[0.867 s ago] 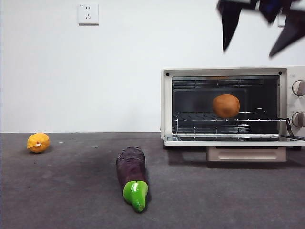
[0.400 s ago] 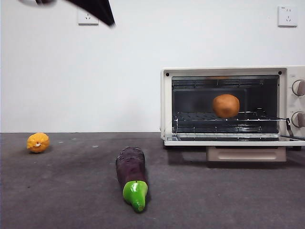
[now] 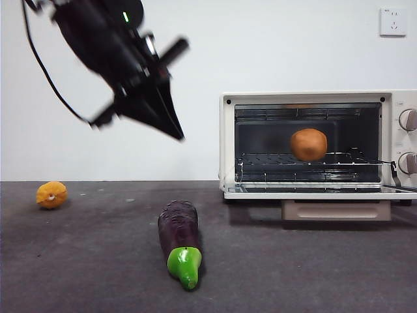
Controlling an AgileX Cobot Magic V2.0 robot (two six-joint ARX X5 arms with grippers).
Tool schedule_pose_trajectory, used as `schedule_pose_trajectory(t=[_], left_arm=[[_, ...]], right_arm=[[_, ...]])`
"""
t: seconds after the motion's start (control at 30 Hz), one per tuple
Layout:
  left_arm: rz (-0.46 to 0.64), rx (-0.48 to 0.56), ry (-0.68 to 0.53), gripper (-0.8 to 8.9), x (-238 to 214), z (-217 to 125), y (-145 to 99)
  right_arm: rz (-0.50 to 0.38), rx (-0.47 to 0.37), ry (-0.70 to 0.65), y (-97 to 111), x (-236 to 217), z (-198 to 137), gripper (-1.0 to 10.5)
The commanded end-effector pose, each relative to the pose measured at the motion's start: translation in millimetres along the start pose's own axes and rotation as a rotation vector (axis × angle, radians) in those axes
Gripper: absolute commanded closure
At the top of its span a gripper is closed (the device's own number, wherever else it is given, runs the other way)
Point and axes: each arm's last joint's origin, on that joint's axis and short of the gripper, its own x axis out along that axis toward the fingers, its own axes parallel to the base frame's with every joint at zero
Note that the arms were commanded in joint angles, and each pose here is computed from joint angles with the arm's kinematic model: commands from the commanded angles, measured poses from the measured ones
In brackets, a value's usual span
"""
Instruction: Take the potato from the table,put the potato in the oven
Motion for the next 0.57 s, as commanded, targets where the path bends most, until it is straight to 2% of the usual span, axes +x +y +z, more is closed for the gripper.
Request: schedule_pose_trajectory(t=[0.03,0.1,0.3,0.57], left_arm=[[-0.049,-0.044,0.011,8.21,20,4,4],[-0.05,-0.065,0.013,8.21,29,9,6],[-0.06,-0.086,0.011,8.2,45,27,-1],[0.057,-0.063,0.057,8.2,67,43,-14]], right_arm=[[-0.003,-0.006,0.001,-2,-7,-4,9.1],[-0.006,-0.008,0.012,-3,-11,-7,9.6],[-0.014,-0.014,0.057,-5,-13,-13,9.5],[-0.015,-0.016,0.064,-5,-15,-15,9.5]])
